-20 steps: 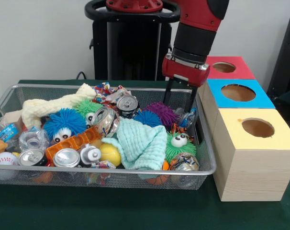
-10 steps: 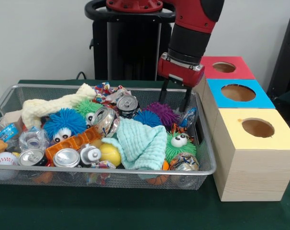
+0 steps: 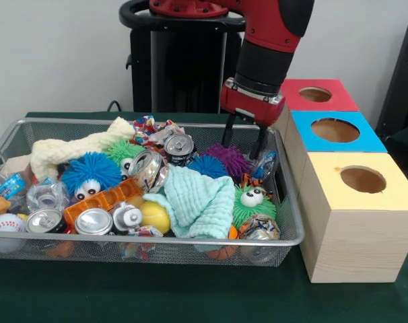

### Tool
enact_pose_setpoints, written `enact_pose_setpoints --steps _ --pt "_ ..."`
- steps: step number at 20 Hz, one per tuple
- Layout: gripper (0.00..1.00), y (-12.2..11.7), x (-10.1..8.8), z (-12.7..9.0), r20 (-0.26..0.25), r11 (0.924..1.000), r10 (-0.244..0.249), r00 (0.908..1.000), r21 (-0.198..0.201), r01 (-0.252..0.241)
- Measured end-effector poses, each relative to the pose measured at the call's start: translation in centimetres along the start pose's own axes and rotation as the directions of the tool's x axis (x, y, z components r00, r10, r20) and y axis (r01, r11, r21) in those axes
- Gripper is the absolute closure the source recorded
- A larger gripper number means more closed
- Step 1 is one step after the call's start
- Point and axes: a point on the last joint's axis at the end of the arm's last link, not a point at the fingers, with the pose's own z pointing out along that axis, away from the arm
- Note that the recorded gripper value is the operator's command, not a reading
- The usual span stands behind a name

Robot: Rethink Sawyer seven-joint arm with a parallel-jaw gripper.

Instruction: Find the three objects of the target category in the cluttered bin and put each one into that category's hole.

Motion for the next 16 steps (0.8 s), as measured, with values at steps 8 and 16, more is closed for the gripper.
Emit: enact_pose_setpoints --steps 8,16 --pt "0.0 1.2 2.0 0.3 -0.009 0.999 -0.045 0.9989 0.008 0.045" --pt "0.0 2.1 3.1 -0.1 0.0 0.9966 -0.081 0.9967 0.015 0.081"
